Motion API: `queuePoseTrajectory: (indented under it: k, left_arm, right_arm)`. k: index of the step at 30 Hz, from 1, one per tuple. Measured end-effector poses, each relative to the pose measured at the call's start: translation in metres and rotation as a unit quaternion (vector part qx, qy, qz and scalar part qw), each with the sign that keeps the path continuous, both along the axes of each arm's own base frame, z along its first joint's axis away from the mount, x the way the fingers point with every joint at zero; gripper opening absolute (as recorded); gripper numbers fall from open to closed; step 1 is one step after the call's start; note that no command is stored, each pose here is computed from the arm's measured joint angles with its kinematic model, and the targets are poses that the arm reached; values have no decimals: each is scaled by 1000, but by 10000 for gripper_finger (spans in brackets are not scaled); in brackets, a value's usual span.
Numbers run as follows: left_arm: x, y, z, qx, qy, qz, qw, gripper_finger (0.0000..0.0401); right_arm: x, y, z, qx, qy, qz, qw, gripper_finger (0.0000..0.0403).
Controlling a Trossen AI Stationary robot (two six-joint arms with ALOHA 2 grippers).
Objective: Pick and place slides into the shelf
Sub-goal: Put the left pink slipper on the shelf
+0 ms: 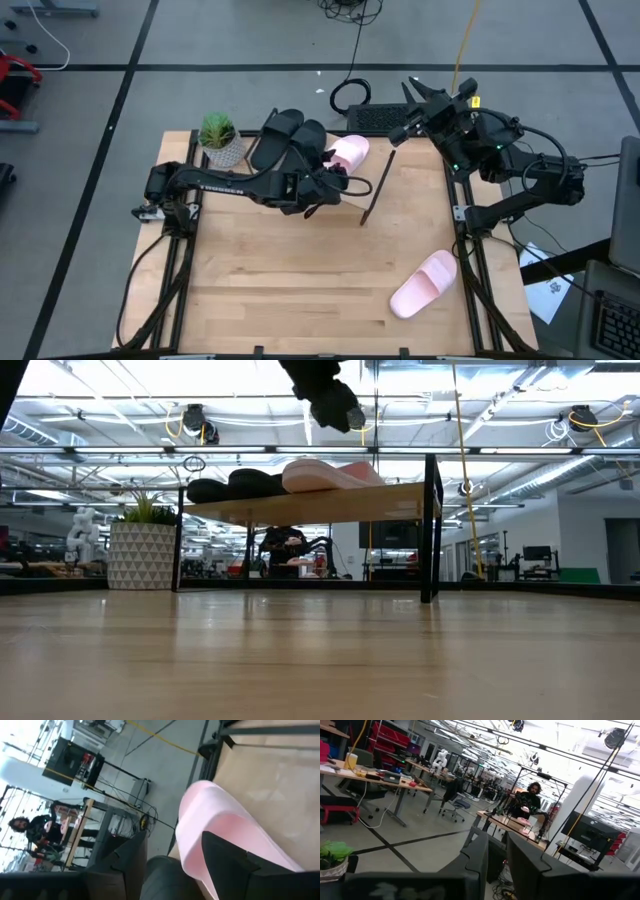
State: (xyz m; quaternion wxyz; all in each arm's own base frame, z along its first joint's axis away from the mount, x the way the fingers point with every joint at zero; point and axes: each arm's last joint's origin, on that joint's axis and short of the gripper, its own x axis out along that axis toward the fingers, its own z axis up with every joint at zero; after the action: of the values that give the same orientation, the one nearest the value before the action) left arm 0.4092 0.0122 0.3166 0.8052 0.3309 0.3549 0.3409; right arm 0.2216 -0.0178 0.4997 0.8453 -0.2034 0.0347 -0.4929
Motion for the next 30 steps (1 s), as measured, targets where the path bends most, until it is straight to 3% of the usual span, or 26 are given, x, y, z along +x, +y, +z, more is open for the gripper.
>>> queuePoseTrajectory:
  k: [16,30]
  left_arm:
    - [4,12,-1,60,118,-98,986,191]
    - [4,20,-1,30,95,-103,990,191]
  right_arm:
    - [0,0,0,3,-5,1,1000,59]
    - [-2,-14,1,-1,-5,-34,999,59]
